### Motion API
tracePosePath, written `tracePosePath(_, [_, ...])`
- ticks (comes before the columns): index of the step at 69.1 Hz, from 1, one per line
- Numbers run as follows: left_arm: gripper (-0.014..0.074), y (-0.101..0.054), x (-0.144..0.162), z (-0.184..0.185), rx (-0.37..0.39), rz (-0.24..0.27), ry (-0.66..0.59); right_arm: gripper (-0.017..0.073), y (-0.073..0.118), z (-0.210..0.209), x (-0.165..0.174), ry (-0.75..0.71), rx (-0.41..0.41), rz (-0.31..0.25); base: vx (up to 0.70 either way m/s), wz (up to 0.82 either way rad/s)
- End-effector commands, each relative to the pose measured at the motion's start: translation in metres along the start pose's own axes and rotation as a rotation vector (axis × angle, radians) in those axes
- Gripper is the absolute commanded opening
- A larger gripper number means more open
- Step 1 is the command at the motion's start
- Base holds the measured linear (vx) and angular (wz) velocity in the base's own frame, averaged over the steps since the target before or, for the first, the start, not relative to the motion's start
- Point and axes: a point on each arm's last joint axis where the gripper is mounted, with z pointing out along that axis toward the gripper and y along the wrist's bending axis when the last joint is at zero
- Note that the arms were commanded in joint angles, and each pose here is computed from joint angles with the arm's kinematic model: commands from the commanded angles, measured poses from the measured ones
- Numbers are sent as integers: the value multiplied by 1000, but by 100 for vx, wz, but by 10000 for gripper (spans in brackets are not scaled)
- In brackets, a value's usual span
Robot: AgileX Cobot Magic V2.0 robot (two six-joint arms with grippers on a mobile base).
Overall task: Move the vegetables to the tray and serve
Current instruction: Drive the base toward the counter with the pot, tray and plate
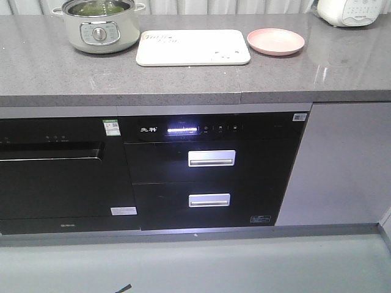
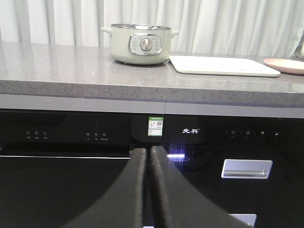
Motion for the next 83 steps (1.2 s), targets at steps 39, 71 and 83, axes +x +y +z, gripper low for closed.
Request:
tracePosePath(39, [-6, -1, 1, 0, 22, -10, -54, -3, 0, 0, -2, -64, -3, -10, 12, 2])
tracePosePath(71, [-6, -1, 1, 0, 22, -10, -54, -3, 0, 0, -2, -64, -3, -10, 12, -1])
tracePosePath(83, [-6, -1, 1, 0, 22, -10, -54, -3, 0, 0, -2, -64, -3, -10, 13, -1])
